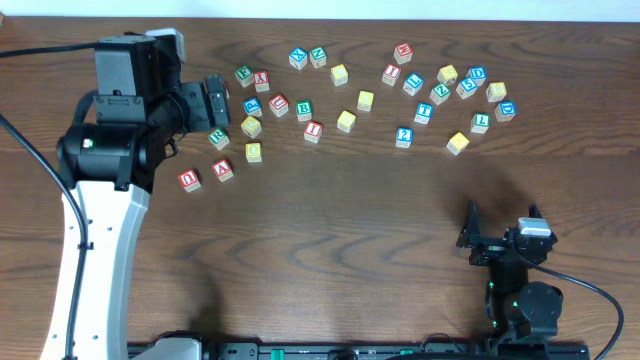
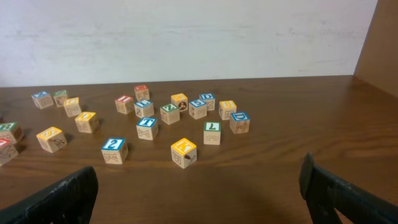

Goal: Spell out ROBOT
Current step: 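Move the left gripper over the green R block and lower it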

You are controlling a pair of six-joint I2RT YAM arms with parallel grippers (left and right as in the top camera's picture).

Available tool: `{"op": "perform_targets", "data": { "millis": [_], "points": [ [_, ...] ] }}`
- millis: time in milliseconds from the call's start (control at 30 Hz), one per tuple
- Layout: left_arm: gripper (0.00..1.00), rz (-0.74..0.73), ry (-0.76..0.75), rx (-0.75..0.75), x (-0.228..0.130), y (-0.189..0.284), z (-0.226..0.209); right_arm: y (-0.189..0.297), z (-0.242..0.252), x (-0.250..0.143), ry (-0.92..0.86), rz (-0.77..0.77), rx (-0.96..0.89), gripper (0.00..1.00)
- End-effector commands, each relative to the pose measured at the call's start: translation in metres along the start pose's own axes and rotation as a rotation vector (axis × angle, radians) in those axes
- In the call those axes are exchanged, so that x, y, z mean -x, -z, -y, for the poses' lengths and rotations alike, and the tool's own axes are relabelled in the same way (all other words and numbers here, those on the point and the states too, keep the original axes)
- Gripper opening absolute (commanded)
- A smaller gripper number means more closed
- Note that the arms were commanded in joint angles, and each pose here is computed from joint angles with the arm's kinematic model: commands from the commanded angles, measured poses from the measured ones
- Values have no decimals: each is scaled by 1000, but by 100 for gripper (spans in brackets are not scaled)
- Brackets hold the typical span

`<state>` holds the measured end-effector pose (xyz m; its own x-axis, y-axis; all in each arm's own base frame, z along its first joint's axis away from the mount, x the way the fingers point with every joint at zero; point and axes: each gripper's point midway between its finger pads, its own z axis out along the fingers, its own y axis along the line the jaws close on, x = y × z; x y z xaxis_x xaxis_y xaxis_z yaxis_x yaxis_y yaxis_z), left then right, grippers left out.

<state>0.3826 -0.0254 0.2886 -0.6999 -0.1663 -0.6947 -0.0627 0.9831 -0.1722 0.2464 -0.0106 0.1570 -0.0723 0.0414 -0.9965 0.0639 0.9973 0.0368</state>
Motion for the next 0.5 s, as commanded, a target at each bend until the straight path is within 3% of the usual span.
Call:
{"op": "perform_targets", "data": {
  "millis": [0,467],
  "points": [
    [97,-13,105,64,3,-15,-12,0,-1,0,-6,1,2,99],
    [98,-165,257,123,-13,-92,-20,0,-1,0,-6,1,2,99]
  ]
}}
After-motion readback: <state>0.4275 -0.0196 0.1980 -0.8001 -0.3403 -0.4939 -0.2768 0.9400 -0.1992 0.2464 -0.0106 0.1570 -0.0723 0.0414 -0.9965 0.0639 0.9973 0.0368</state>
